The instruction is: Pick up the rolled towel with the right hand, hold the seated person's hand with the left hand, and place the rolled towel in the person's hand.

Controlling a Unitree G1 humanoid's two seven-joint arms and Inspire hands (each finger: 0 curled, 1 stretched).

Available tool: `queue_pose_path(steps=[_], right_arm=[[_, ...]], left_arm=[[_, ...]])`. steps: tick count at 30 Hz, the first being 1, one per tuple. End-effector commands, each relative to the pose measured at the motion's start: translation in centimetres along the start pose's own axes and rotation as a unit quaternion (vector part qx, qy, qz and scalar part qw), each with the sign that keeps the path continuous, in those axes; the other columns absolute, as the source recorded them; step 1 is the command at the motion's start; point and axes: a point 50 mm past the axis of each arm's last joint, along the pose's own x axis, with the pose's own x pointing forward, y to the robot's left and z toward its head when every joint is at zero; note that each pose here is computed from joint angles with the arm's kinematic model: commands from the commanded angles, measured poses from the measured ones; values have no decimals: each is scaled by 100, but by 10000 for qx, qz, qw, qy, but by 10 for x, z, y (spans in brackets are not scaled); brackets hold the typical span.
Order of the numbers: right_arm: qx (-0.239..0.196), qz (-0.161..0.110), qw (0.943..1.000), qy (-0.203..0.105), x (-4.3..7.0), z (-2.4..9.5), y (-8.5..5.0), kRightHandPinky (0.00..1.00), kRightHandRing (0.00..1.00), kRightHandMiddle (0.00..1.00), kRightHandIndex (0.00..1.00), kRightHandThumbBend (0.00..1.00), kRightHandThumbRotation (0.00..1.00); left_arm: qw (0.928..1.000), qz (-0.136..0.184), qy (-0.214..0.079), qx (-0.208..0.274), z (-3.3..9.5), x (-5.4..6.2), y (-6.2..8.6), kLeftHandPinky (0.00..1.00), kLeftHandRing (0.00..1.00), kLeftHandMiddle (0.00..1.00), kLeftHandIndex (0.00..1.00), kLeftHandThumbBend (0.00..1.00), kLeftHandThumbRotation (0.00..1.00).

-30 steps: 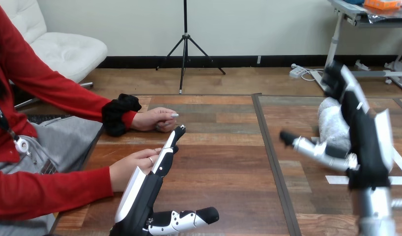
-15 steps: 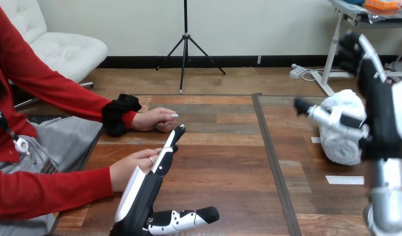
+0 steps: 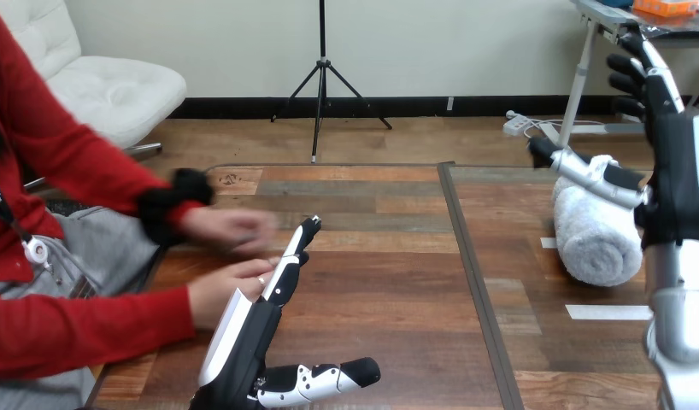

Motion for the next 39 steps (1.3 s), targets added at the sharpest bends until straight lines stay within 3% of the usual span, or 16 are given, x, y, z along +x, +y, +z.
queue_pose_path(steps=[1,7,11,16,20,25,26,27,34,39], right_arm=[[-184,-207,9995,-129,36,16,-12,80,87,88,93,100,40],[-466,-218,9984,250,50,9,-15,79,87,89,94,100,44],[-737,-156,9957,543,60,4,-18,73,84,90,94,100,49],[-861,-121,9930,805,70,-1,-20,60,74,91,94,100,51],[-1095,-75,9872,1154,79,-6,-22,49,64,89,94,100,53],[-1224,33,9810,1506,86,-10,-23,25,31,45,95,100,55],[-1271,69,9789,1597,88,-11,-23,25,31,45,95,100,55],[-1299,89,9776,1652,90,-11,-23,20,24,36,95,100,56],[-1540,249,9642,2144,97,-15,-25,10,13,22,94,100,58],[-1692,397,9506,2571,100,-18,-26,11,16,26,94,100,60]], left_arm=[[9989,153,-436,42,8,21,6,94,98,98,99,100,57],[9989,158,-441,49,8,22,6,94,98,98,99,100,56],[9990,157,-425,62,8,22,6,94,98,98,99,100,56],[9991,147,-404,25,8,22,5,93,98,98,99,100,57],[9990,157,-424,6,8,22,5,94,98,98,99,100,56],[9990,149,-428,39,8,22,4,93,98,98,99,100,57],[9990,153,-421,61,8,22,5,93,98,98,99,100,57],[9990,157,-414,76,8,22,4,93,98,98,99,100,58],[9989,167,-425,73,8,23,4,93,97,98,98,100,59],[9989,151,-443,17,8,23,3,93,98,98,98,100,58]])
